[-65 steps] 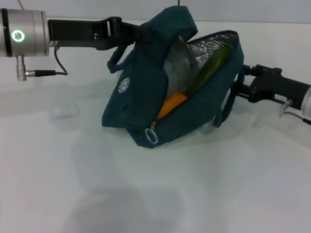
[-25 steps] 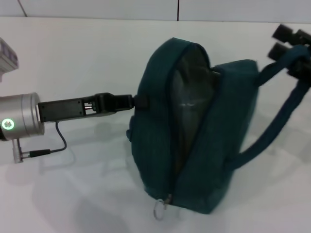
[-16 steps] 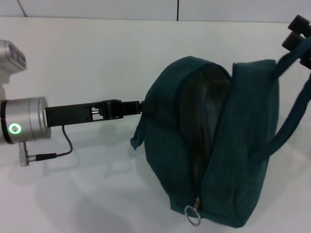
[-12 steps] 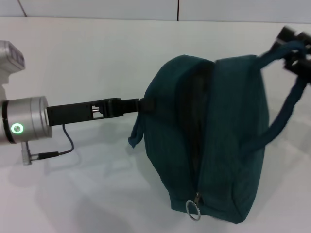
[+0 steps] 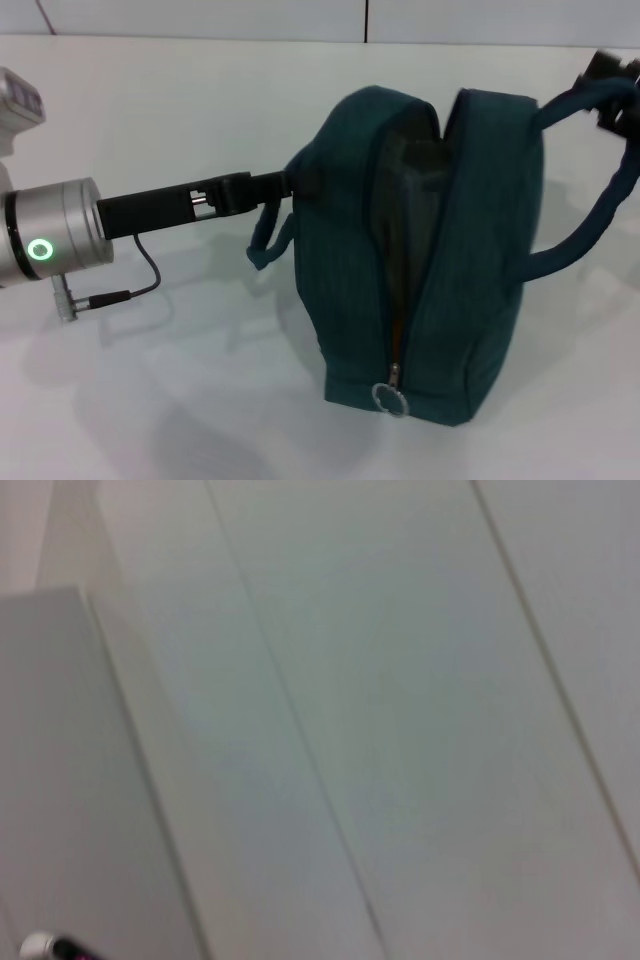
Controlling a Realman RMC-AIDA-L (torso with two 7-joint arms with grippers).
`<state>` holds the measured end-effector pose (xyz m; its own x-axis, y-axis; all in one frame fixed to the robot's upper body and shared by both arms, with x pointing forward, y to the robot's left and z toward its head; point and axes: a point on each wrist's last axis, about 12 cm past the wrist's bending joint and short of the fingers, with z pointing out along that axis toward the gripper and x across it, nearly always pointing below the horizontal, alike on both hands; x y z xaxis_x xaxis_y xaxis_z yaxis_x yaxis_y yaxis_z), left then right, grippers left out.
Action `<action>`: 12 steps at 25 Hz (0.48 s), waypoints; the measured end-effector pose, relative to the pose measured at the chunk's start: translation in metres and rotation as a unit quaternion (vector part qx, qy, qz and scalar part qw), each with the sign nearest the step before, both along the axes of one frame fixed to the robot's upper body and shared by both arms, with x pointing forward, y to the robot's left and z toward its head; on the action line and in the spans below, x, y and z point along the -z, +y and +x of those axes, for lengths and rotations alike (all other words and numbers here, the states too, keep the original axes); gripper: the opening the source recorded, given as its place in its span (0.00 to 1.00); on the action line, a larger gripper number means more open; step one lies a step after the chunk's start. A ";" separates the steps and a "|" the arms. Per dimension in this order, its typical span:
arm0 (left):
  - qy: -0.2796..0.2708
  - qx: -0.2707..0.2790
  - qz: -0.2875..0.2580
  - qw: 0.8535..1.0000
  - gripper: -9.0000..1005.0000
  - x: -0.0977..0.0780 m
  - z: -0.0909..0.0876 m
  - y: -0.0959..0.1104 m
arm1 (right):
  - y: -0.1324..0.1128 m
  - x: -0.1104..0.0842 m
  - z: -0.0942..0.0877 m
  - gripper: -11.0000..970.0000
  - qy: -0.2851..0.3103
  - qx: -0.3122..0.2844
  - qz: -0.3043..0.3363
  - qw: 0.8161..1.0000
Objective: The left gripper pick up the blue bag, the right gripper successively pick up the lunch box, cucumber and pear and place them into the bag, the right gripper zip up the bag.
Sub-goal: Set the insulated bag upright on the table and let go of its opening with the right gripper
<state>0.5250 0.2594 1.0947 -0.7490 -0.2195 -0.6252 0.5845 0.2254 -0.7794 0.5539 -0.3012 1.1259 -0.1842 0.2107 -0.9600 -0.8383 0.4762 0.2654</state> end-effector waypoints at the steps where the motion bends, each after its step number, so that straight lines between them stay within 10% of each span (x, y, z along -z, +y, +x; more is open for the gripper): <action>1: -0.002 -0.003 -0.005 1.000 0.07 0.000 0.000 0.000 | 0.000 0.001 0.001 0.64 0.012 -0.009 -0.009 1.000; 12: -0.006 -0.015 -0.018 1.000 0.07 0.002 -0.003 0.002 | 0.001 0.015 0.002 0.64 0.099 -0.036 -0.063 0.992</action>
<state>0.5220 0.2615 1.0925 -0.7337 -0.2638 -0.6261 0.5878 0.2158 -0.7797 0.5557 -0.3002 1.1107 -0.3830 0.0707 -0.9210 -0.8085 0.4567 0.3713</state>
